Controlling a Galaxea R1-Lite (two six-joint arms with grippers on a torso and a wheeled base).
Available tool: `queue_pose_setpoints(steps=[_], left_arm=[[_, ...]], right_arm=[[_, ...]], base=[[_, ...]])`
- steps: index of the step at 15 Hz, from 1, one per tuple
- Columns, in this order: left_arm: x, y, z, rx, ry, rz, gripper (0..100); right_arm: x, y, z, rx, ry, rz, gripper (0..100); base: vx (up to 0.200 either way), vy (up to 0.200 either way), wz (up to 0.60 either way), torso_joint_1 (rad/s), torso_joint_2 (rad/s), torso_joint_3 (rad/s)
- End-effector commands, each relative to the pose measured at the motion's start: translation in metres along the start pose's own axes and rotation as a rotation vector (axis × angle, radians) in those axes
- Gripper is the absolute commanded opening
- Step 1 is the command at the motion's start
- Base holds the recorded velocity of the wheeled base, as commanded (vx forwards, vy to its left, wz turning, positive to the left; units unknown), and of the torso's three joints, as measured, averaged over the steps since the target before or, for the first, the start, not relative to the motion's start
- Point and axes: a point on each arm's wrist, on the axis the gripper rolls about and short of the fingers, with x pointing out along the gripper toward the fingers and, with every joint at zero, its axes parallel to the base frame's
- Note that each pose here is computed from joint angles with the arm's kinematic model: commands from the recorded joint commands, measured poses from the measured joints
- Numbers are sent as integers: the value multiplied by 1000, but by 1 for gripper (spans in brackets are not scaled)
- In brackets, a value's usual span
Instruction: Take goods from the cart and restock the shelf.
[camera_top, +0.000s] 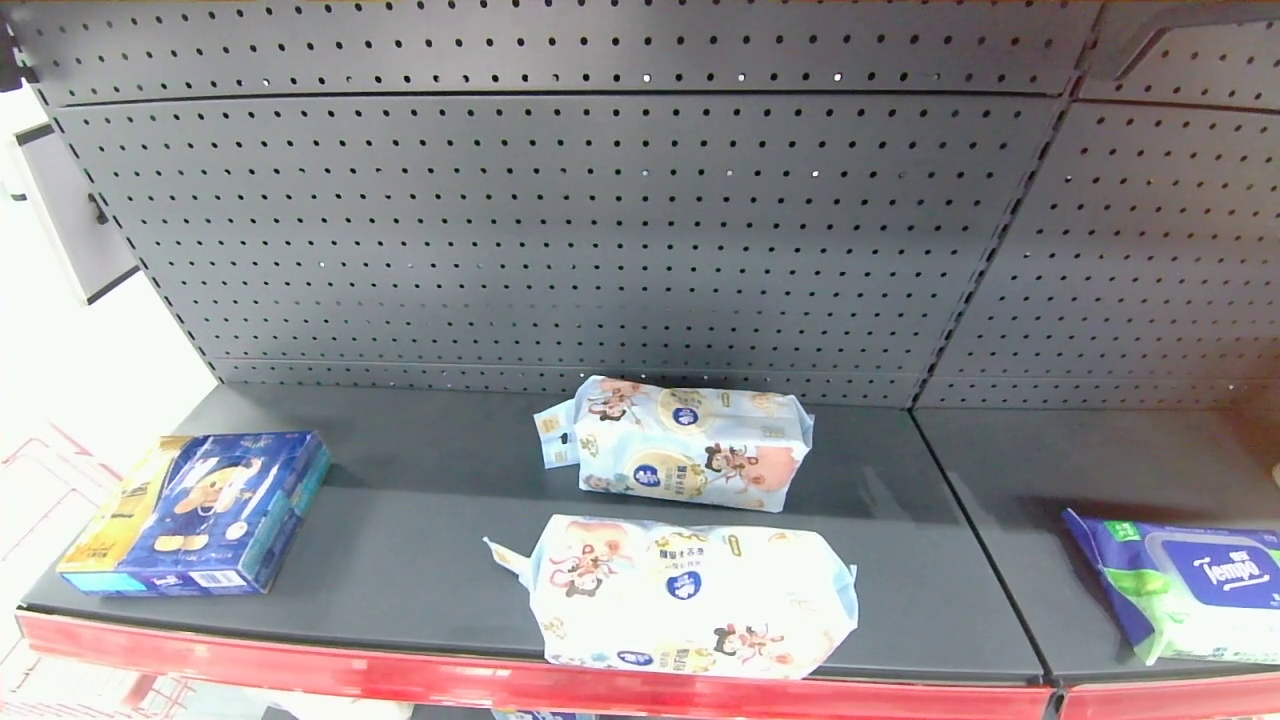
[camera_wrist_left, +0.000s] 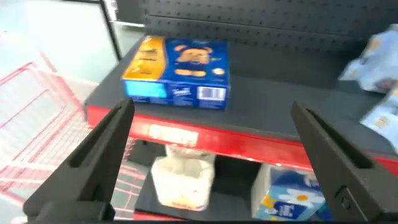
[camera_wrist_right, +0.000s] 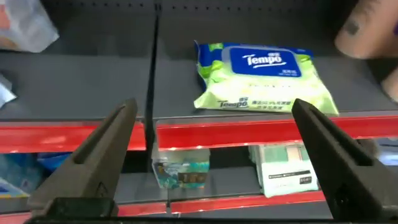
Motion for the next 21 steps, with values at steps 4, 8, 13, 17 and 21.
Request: queue_pose_setpoints(steps=[4,8,13,17,21], left_arm=[[8,-5,1,52,134,145,100],[-2,-10,-1,29,16,-45,100],[-3,-14,-2,58,-2,-209,100],[-3,-16,-2,57,-1,-310,100],[-4,-18,-1,40,0,-381,100]], right_arm=[[1,5,-2,24,-1,222,100],[2,2,-3,26,-14,54,100],[4,4,-4,26,-52,161,100],[4,4,-4,27,-50,158,100],[4,4,-4,24,-52,156,100]], base=[[0,0,0,0,0,0],[0,0,0,0,0,0],[0,0,0,0,0,0],[0,0,0,0,0,0],[0,0,0,0,0,0]])
